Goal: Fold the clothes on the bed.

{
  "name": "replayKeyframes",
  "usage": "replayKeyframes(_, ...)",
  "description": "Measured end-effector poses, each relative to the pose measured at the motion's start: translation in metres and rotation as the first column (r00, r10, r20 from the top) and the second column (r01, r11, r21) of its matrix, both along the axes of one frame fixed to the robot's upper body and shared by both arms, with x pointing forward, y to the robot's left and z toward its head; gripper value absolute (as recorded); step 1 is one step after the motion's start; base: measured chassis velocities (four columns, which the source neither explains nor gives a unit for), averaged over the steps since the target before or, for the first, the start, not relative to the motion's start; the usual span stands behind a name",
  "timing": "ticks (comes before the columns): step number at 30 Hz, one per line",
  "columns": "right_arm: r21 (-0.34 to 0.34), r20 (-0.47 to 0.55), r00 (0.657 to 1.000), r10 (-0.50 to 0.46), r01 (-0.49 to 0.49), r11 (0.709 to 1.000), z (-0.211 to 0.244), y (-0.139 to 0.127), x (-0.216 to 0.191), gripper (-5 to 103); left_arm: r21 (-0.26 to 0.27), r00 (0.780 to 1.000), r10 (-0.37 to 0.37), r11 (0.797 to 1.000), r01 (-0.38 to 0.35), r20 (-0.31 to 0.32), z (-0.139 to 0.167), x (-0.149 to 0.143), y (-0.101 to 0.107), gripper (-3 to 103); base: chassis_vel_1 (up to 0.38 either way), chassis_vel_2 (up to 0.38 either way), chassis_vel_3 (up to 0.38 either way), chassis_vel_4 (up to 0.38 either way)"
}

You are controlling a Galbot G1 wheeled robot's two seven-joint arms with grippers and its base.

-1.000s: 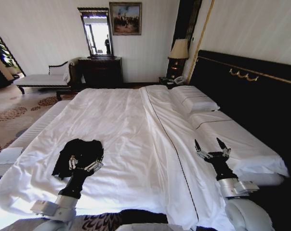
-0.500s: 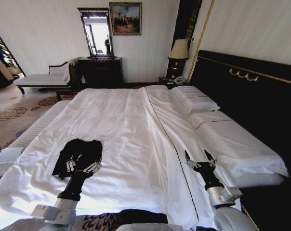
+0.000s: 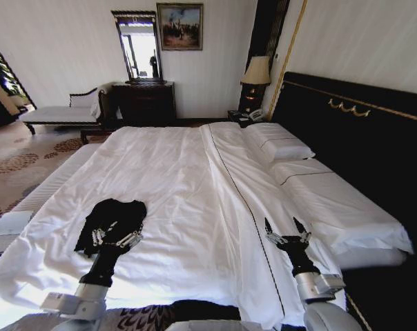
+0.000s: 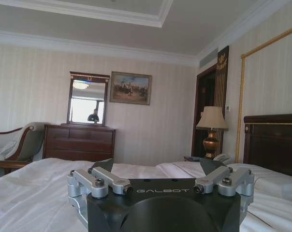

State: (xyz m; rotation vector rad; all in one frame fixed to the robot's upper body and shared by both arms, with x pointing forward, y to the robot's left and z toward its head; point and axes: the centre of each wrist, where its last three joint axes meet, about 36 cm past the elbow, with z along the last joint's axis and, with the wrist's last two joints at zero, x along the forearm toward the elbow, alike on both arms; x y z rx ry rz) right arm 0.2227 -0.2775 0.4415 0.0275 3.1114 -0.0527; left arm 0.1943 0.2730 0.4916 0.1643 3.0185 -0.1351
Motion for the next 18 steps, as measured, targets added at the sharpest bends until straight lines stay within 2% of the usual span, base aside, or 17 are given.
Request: replayKeyframes(18, -0.005, 0.004, 1.0, -0.002, 0.002, 1.0, -0.0016, -0.0006, 0.0013, 100, -0.009, 1.0, 0.005, 1.0, -0.006, -0.001, -0.0025, 0.0044, 0.0024, 100, 0.0, 0.0, 0.0, 0.0)
